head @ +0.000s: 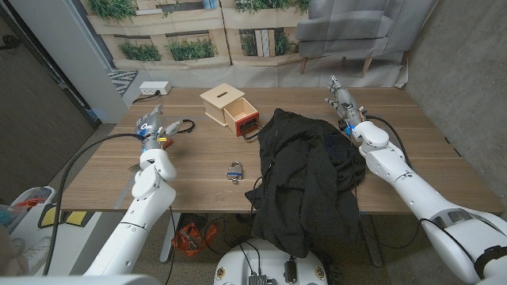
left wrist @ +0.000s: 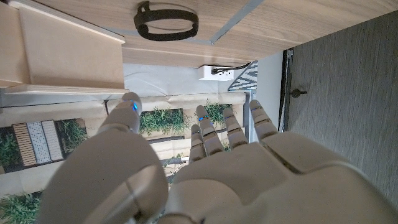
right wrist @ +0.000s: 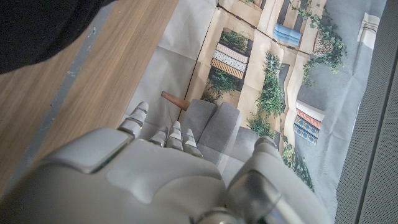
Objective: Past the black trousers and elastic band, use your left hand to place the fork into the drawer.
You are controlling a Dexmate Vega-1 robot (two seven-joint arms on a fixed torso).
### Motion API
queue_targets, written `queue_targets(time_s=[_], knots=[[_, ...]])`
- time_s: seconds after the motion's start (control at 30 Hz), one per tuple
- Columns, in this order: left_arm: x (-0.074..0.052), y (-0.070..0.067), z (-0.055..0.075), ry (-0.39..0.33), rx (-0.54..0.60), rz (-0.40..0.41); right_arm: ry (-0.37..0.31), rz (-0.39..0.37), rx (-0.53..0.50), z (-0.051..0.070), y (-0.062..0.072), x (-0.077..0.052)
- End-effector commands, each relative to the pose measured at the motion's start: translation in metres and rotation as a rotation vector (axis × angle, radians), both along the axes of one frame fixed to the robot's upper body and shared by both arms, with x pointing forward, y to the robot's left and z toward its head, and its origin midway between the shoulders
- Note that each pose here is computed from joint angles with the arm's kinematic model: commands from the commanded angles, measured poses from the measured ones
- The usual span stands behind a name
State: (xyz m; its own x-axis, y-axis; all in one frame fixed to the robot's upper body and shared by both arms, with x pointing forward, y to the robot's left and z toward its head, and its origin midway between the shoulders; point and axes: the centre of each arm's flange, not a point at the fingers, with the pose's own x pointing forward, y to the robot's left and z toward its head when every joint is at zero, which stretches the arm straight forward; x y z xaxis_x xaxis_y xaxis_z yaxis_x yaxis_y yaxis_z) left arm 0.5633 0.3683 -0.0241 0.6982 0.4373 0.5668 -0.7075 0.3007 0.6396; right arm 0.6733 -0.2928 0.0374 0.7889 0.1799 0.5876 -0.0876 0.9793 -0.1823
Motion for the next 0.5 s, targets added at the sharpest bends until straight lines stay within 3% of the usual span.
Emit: queue_targets(time_s=[0.03, 0.5], knots=[[-0.0041, 0.0071, 0.0, 0.033, 0.035, -0.007, -0.004, -0.006, 0.002, -0.0004, -0.0021, -0.0044], [-0.0105, 0.0127, -0.0056, 0.077, 0.08, -0.017, -0.006, -0.007, -0.001, 0.0007, -0.002, -0.0073]])
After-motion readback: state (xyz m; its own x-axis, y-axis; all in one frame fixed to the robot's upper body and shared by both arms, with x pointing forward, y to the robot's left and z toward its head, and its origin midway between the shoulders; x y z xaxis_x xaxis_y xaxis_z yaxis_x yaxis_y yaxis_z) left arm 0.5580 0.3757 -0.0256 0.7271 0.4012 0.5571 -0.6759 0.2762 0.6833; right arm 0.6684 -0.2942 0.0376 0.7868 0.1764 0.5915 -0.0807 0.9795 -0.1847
